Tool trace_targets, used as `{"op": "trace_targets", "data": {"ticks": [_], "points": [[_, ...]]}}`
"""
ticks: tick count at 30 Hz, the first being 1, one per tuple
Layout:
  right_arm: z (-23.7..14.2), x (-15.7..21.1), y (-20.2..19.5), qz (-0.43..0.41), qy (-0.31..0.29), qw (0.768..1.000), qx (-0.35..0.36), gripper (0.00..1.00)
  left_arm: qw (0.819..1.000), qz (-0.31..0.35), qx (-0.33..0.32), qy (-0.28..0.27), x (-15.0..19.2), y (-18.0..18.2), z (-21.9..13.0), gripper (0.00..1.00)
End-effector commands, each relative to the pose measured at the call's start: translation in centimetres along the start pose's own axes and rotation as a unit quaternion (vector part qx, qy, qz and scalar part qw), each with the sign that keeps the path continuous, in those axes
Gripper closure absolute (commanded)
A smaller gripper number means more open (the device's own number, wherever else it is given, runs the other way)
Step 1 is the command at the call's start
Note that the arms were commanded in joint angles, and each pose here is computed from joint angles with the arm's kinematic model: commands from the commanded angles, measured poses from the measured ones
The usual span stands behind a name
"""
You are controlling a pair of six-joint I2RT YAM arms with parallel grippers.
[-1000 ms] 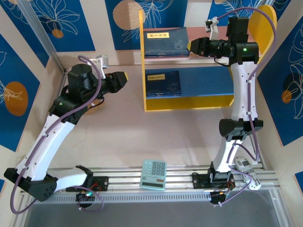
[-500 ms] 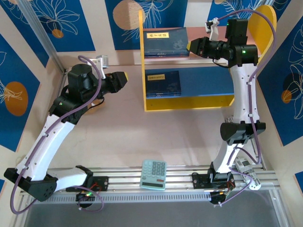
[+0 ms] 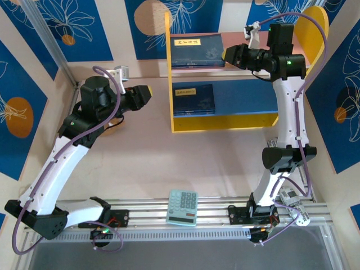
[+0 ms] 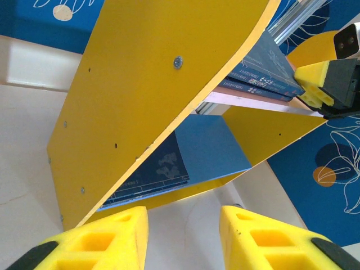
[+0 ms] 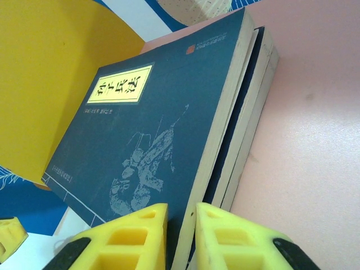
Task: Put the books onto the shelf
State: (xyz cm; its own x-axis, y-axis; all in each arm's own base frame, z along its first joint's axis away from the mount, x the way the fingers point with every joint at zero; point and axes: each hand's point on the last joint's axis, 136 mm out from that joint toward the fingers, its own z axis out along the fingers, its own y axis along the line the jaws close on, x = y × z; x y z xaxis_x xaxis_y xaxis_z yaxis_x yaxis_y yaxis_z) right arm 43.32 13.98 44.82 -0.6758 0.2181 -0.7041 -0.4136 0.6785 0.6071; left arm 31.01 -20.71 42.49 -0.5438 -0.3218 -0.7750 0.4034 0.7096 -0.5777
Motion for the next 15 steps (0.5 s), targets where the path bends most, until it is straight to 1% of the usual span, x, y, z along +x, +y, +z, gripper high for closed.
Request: {"op": "trace_targets", "data": {"ticks": [1,3,6,7,12,15], "points": [[0.4,0.2,0.3,0.008,0.006,1.0,-0.001,0.79,1.0,0.014,0.01,-0.021,-1.2,-1.2,-1.0,0.61],[0.3,0.1,0.2,0.009,0.005,1.0,-0.002,0.76,1.0,0.015,0.011,-0.02,-1.2,-1.3,-0.9,0.61],[0.1,0.1,0.2,0.009,0.004,1.0,0.001,0.65,1.0,0.016,0.01,-0.019,-1.2,-1.2,-0.9,0.61],[0.0,0.0,0.2,0.008,0.002,1.0,0.001,0.63,1.0,0.016,0.01,-0.018,-1.2,-1.2,-0.9,0.61],[-0.9,-0.1,0.2,0.006,-0.003,1.0,-0.001,0.56,1.0,0.016,0.012,-0.018,-1.2,-1.3,-0.9,0.61],[-1.7,0.1,0.5,0.005,-0.003,1.0,-0.014,0.54,1.0,0.017,0.012,-0.018,-1.2,-1.3,-0.8,0.61]]}}
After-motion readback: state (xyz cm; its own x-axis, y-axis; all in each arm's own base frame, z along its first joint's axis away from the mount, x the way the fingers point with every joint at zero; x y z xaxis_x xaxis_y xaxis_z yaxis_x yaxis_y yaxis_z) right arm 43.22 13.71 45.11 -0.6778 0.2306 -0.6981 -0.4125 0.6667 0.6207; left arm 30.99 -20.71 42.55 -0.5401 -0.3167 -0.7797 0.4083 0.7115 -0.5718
